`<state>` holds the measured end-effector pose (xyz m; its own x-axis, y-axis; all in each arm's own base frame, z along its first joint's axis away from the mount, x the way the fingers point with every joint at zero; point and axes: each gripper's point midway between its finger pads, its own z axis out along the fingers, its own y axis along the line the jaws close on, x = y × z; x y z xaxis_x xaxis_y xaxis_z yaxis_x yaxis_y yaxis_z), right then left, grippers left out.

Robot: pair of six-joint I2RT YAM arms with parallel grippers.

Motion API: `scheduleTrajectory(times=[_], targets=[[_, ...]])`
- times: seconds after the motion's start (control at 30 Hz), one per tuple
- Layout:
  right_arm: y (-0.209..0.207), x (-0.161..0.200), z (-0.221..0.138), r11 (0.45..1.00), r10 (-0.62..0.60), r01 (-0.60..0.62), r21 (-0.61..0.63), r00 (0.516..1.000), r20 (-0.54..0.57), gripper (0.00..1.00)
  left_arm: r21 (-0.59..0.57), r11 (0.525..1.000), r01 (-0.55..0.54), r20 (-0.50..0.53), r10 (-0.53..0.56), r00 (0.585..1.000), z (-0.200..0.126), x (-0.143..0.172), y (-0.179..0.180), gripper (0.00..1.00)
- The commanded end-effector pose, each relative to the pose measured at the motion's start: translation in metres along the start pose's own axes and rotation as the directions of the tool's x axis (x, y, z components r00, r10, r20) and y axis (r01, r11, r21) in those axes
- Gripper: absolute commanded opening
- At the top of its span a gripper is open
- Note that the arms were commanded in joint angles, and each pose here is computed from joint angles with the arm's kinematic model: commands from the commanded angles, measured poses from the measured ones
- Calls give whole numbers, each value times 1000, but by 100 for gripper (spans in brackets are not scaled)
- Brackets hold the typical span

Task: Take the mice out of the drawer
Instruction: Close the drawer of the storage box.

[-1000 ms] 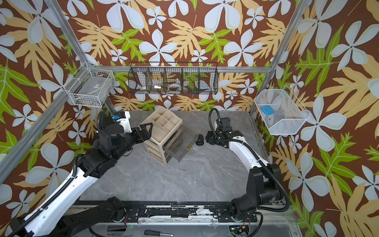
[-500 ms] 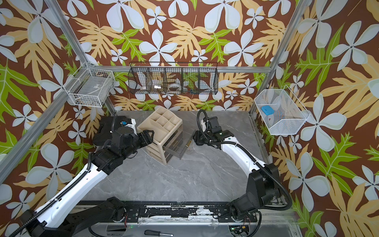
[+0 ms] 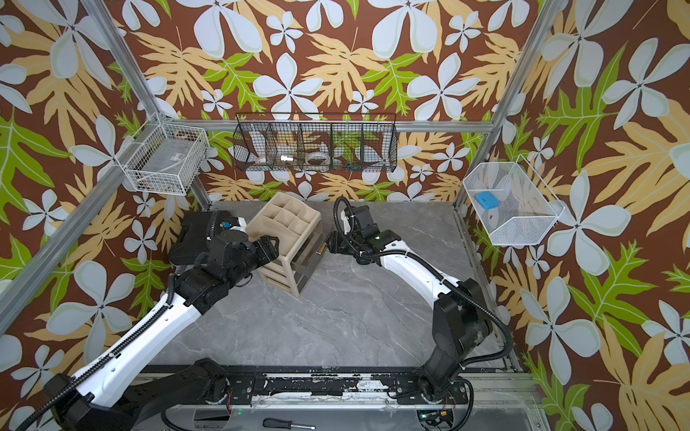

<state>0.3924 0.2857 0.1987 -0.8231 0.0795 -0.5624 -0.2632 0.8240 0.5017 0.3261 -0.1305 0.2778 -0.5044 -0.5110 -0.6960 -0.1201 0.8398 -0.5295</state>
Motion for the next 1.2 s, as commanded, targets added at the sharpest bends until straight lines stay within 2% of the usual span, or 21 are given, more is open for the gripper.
scheduleTrajectory(times=[0.0, 0.47, 0.6, 0.9, 1.03, 1.17], targets=[[18, -7, 7, 999, 4, -3, -34, 1000, 30, 62, -13, 1000, 16, 34, -15, 999, 0, -9, 3, 78], [76, -25, 48, 981, -32, 44, -190, 997, 68, 64, -83, 995, 48, 76, -41, 996, 1, -15, 24, 77], [82, -26, 51, 971, -39, 54, -233, 997, 67, 66, -85, 995, 57, 78, -51, 996, 2, -17, 26, 77], [64, 8, 32, 926, 105, -91, -366, 994, 17, 64, -69, 994, 84, 93, -77, 993, -1, -24, 27, 75], [69, 25, 37, 859, 204, -182, -479, 979, -7, 61, -63, 994, 92, 86, -86, 993, 2, -20, 27, 72], [83, 31, 46, 826, 236, -201, -527, 972, -1, 58, -63, 993, 97, 84, -92, 992, 4, -18, 29, 71]])
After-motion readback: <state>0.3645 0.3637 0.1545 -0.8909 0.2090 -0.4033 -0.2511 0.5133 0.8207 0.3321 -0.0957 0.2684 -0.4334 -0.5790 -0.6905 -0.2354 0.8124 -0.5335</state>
